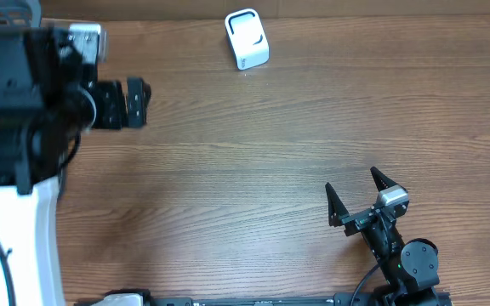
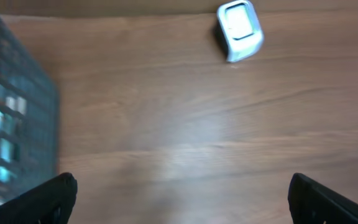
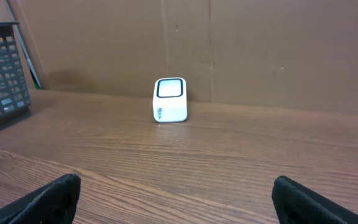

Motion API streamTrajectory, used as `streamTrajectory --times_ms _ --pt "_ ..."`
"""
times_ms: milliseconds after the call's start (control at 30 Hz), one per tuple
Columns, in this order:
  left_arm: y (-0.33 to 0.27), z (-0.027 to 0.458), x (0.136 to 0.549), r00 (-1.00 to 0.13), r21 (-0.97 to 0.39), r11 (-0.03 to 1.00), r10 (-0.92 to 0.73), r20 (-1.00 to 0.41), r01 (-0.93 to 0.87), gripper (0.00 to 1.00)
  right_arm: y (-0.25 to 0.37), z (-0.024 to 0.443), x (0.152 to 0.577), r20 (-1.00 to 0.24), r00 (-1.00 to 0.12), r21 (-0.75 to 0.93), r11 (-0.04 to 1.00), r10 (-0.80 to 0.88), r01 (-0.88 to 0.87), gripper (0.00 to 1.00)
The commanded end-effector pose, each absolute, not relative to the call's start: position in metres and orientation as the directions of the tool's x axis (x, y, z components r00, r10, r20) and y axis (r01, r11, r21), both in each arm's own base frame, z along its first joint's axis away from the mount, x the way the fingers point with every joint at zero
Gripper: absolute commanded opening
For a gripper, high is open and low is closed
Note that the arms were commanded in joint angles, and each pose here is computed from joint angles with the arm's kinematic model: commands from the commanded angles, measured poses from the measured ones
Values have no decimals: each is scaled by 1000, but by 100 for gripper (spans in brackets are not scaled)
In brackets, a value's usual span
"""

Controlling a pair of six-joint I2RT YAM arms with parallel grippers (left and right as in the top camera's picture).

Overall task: Scan the item barcode
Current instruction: 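Reach the left gripper into the grey basket and grasp items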

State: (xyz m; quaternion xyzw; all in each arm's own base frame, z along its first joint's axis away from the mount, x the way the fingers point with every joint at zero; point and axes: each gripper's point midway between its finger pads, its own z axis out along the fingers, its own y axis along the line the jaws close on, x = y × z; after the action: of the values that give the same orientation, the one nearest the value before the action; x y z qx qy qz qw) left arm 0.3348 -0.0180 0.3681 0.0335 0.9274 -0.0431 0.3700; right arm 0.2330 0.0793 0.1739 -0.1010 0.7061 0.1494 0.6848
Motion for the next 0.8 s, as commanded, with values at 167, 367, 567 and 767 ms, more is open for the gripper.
streamTrajectory --times_ms 167,367,567,767 --pt "89 389 362 -650 167 978 46 -758 -125 100 79 171 233 -997 -42 76 935 65 -347 100" --pt "187 391 353 -619 186 934 -45 -784 -304 100 79 171 233 -997 -42 76 935 65 -347 100" --pt "234 354 351 -664 134 934 -130 -736 -331 100 79 171 233 -997 -42 76 935 65 -347 100" --pt "266 304 352 -733 97 926 -220 -644 -364 100 79 171 233 -997 -42 76 935 65 -347 100"
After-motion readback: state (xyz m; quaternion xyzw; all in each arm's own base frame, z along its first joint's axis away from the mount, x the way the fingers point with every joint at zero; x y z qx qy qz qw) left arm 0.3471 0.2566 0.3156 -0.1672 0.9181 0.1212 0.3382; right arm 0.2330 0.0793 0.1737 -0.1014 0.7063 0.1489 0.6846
